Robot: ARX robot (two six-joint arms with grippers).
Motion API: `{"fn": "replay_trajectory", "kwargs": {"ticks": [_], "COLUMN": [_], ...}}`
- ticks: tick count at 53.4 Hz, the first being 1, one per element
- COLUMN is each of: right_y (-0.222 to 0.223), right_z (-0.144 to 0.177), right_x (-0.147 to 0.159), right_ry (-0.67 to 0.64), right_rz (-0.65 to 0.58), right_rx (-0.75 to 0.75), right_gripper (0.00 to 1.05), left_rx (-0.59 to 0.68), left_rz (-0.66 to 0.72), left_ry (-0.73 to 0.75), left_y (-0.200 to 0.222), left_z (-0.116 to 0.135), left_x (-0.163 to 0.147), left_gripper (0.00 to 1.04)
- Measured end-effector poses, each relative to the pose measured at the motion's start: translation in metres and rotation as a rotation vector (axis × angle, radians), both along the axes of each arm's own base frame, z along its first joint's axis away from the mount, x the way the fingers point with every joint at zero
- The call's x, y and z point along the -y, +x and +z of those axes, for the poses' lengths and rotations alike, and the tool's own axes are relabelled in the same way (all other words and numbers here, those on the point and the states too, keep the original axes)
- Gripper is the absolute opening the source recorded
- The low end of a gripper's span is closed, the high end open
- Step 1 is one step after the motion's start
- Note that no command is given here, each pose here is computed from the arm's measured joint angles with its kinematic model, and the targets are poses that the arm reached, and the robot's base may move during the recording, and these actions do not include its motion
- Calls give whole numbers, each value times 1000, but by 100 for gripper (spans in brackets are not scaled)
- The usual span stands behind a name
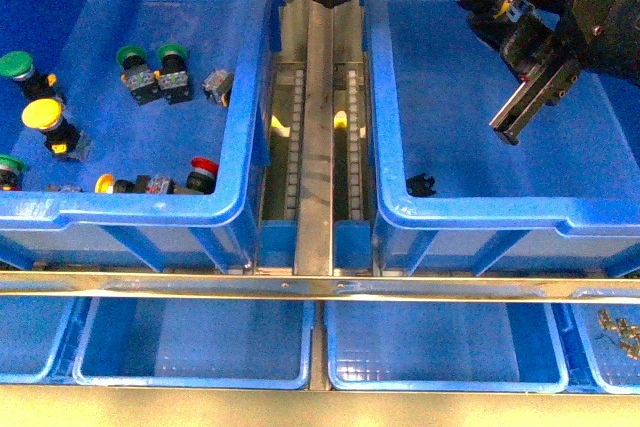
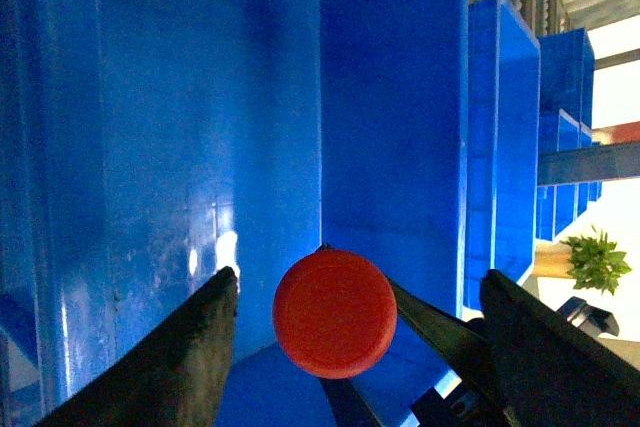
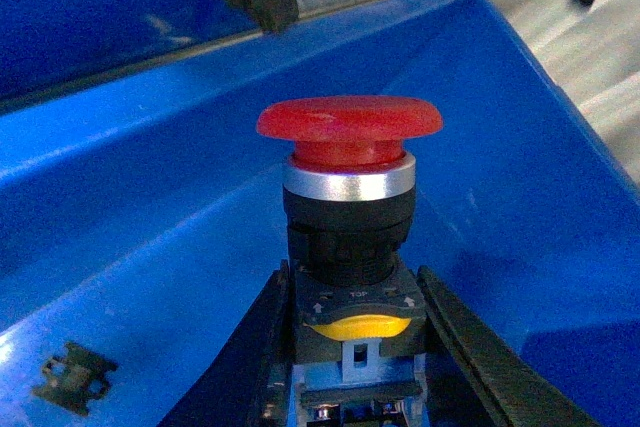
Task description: Pick red and yellow buttons and place in box
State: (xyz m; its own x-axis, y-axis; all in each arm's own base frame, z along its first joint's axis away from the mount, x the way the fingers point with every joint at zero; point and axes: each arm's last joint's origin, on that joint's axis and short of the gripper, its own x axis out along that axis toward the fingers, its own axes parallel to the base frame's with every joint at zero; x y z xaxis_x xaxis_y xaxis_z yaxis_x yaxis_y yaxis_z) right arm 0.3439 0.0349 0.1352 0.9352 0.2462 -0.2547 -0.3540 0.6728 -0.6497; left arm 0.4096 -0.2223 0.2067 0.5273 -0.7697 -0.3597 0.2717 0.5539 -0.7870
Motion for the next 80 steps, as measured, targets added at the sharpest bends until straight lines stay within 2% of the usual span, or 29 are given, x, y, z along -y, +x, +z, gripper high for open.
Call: {"fn": "replay_trajectory", "kwargs": {"ticks": [7, 27, 36, 41, 55, 66, 76, 78, 80], "right_y": [0, 0, 1, -2, -20, -33, -44, -46, -48], "right_z": [0, -1, -1, 5, 28, 43, 52, 53, 53], "right_x": [1, 7, 20, 30, 35, 33, 30, 29, 27], "right_ry": [2, -2, 14, 46, 131, 197, 248, 253, 256], "right_rz": [-2, -33, -95, -142, -181, -215, -238, -239, -234], "right_rx": [-4, -10, -23, -26, -18, -23, -31, -32, -33], "right_gripper": [27, 27, 27, 27, 27, 27, 27, 27, 27], "left_rx": [4, 40, 194, 328, 271, 248, 218, 247, 349], "left_rz": [24, 156, 273, 354, 534, 657, 736, 729, 707], "left_ry": [3, 137, 283, 431, 626, 656, 656, 660, 649], "left_y": [-1, -29, -54, -81, -145, -181, -194, -194, -195], "left_z": [2, -3, 6, 10, 0, 1, 0, -1, -4], "left_x": [-9, -53, -87, -122, -203, -235, -248, -249, -249], "left_gripper": [99, 97, 97, 97, 97, 97, 97, 95, 90]}}
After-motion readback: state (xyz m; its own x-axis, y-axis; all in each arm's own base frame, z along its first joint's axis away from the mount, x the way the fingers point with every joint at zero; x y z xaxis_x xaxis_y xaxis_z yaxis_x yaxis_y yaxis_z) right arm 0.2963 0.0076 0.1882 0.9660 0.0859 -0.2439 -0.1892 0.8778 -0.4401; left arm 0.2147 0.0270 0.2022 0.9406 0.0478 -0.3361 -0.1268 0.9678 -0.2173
